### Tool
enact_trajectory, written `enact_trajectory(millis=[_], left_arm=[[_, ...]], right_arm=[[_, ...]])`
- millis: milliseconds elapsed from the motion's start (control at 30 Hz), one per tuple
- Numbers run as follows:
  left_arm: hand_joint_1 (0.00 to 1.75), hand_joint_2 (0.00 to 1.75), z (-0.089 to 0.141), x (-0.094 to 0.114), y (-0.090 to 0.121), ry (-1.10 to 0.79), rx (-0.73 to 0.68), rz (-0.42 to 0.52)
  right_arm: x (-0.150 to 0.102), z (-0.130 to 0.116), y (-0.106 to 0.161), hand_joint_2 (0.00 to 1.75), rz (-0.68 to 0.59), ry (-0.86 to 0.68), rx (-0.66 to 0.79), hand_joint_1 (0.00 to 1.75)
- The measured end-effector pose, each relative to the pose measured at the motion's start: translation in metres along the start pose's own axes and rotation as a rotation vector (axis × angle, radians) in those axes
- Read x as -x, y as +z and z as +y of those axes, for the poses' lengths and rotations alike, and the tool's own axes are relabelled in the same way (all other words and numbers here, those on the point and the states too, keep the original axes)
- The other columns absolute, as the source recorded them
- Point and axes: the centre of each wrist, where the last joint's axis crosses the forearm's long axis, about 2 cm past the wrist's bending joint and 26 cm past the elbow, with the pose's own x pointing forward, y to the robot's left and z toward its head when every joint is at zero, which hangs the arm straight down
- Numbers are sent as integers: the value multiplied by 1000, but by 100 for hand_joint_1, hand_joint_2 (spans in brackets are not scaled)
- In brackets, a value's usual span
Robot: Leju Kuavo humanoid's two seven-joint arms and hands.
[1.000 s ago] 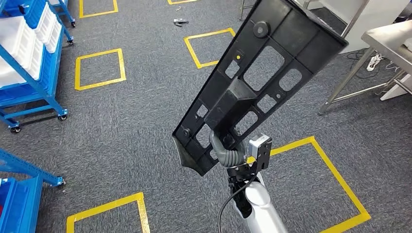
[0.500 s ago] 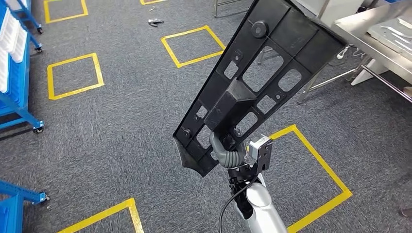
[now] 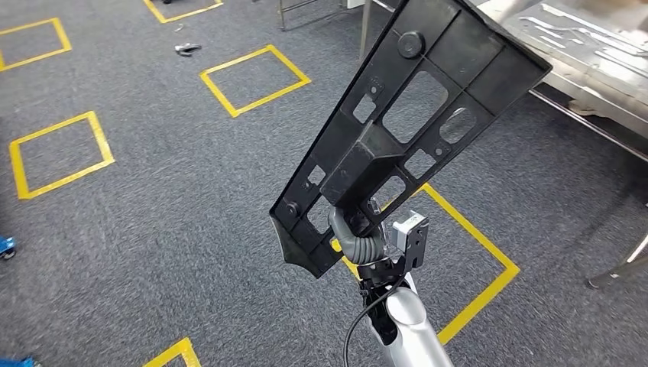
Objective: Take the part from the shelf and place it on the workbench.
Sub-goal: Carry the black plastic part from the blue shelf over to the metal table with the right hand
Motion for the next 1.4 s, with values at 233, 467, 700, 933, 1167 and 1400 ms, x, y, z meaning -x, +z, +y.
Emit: enact_trajectory(millis=[233, 467, 700, 933, 1167, 1400], left_arm=[[0, 175, 0, 0, 0, 1, 0, 1], [0, 175, 0, 3, 0, 9, 3, 5], [0, 175, 5, 4, -1, 12, -4, 3], [0, 175, 8, 7, -2, 2, -17, -15], [0, 175, 10, 10, -2, -16, -21, 19], [0, 175, 10, 11, -2, -12, -22, 37]], right_arm=[[0, 0, 0, 175, 1, -1, -5, 175], [1, 4, 4, 175, 10, -5, -9, 175], [-4, 18, 7, 175, -7, -13, -12, 175], [0, 19, 20, 175, -14, -5, 20, 175], [0, 17, 24, 175, -9, 1, 31, 175], [2, 14, 29, 175, 3, 7, 35, 175]])
